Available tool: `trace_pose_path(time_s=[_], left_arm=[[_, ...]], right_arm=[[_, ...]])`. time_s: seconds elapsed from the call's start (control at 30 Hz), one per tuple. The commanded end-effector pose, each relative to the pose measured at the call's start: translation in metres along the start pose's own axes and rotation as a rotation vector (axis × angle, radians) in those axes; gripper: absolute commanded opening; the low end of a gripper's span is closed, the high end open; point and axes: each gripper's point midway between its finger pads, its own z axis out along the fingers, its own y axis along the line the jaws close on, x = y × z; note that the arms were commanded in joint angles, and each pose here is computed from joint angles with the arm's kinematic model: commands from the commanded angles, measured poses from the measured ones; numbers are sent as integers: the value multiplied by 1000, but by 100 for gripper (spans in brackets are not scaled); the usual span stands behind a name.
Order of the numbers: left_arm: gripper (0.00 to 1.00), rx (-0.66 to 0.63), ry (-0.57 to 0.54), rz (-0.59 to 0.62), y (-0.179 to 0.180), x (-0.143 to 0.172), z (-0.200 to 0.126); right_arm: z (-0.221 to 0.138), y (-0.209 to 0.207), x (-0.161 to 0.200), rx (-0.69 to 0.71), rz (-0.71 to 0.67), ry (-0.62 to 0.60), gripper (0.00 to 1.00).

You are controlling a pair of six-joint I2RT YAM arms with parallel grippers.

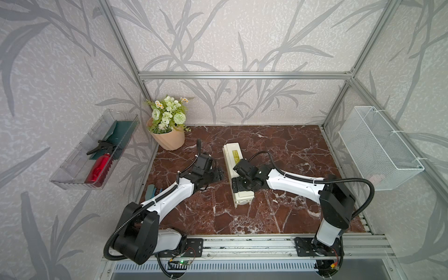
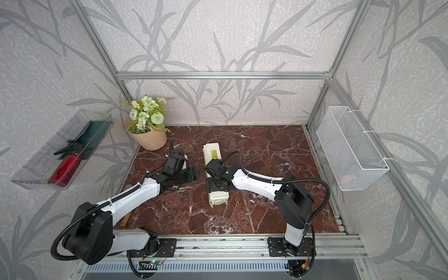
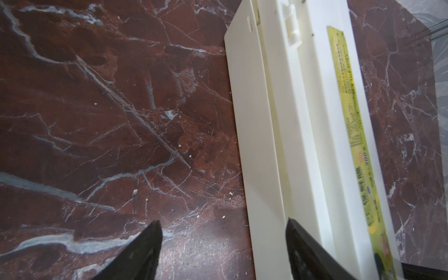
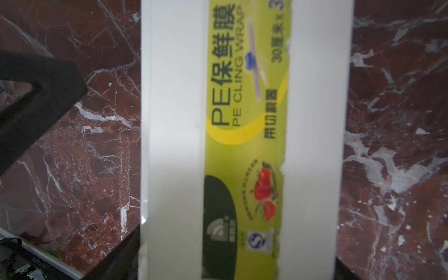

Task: Put plastic wrap rolls into dispensers
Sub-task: Close the lid on the plastic wrap cutting box.

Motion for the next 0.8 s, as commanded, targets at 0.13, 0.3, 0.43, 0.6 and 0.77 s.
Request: trace_pose_path(time_s=[0.13, 0.3, 0.43, 0.6, 0.77], left_arm=[[62, -15, 46, -51, 11, 18, 11], [58, 13, 72, -68, 5, 19, 24], [54, 41, 107, -84, -3, 21, 32], [55, 57, 93, -105, -5, 20, 37], [60, 82, 86, -100, -10, 17, 36]], right_arm=[[-27, 19, 1, -127, -16, -62, 86], [-21, 20, 7, -114, -31, -14, 86], [-13, 15, 14, -93, -18, 11, 87], [0, 19, 28, -71, -58, 55, 88], [7, 18, 39, -48, -93, 99, 93]])
